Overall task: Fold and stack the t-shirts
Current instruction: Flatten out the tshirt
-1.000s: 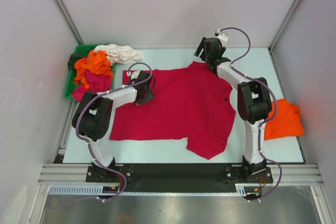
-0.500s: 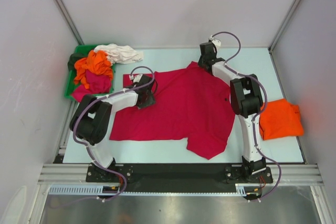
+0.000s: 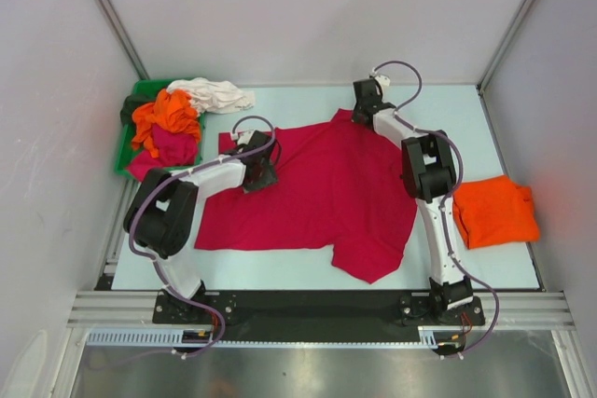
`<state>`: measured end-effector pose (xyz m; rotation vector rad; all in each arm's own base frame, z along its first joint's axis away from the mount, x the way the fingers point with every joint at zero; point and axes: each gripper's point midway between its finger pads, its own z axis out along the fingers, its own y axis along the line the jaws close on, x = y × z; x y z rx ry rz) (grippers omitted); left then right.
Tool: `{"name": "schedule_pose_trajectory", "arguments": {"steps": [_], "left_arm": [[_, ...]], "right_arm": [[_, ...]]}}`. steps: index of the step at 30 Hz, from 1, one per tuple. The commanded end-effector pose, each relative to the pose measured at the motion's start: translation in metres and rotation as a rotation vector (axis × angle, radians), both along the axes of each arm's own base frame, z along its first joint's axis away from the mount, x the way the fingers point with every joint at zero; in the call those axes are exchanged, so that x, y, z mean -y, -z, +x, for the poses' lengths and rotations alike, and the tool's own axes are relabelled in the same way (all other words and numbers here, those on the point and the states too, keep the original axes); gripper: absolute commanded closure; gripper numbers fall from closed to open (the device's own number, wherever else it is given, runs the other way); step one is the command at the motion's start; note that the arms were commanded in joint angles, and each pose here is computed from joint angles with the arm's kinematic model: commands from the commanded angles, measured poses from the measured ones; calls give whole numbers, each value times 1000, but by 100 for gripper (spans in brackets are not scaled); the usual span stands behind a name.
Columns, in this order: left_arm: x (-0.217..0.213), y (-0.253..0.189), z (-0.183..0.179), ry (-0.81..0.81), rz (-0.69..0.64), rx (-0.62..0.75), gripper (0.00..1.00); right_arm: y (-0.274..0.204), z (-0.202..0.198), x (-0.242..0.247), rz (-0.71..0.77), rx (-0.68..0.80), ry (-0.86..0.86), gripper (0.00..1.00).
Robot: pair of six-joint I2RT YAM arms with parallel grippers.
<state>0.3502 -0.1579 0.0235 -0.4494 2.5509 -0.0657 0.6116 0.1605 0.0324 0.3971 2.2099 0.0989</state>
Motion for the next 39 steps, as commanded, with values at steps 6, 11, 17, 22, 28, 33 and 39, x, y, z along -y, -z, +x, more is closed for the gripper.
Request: {"name": "schedule_pose_trajectory", "arguments": {"steps": [6, 11, 17, 22, 28, 33, 39], "left_arm": [[13, -35, 37, -15, -8, 80, 42], [19, -33, 43, -6, -22, 79, 43], [23, -18, 37, 8, -27, 31, 44], [20, -20, 39, 8, -5, 29, 44], [17, -30, 43, 12, 16, 56, 43], [16, -47, 53, 16, 21, 111, 43], [8, -40, 73, -24, 24, 107, 43]], "right_arm": [[5, 26, -1, 18, -2, -1, 90], [5, 35, -2, 44, 11, -3, 85], [4, 52, -4, 147, 31, -11, 73], [-12, 72, -3, 203, 98, -17, 45], [-104, 79, 4, 224, 280, -26, 20], [-160, 55, 12, 202, 341, -31, 6], [-167, -3, 28, 150, 265, -17, 12]]}}
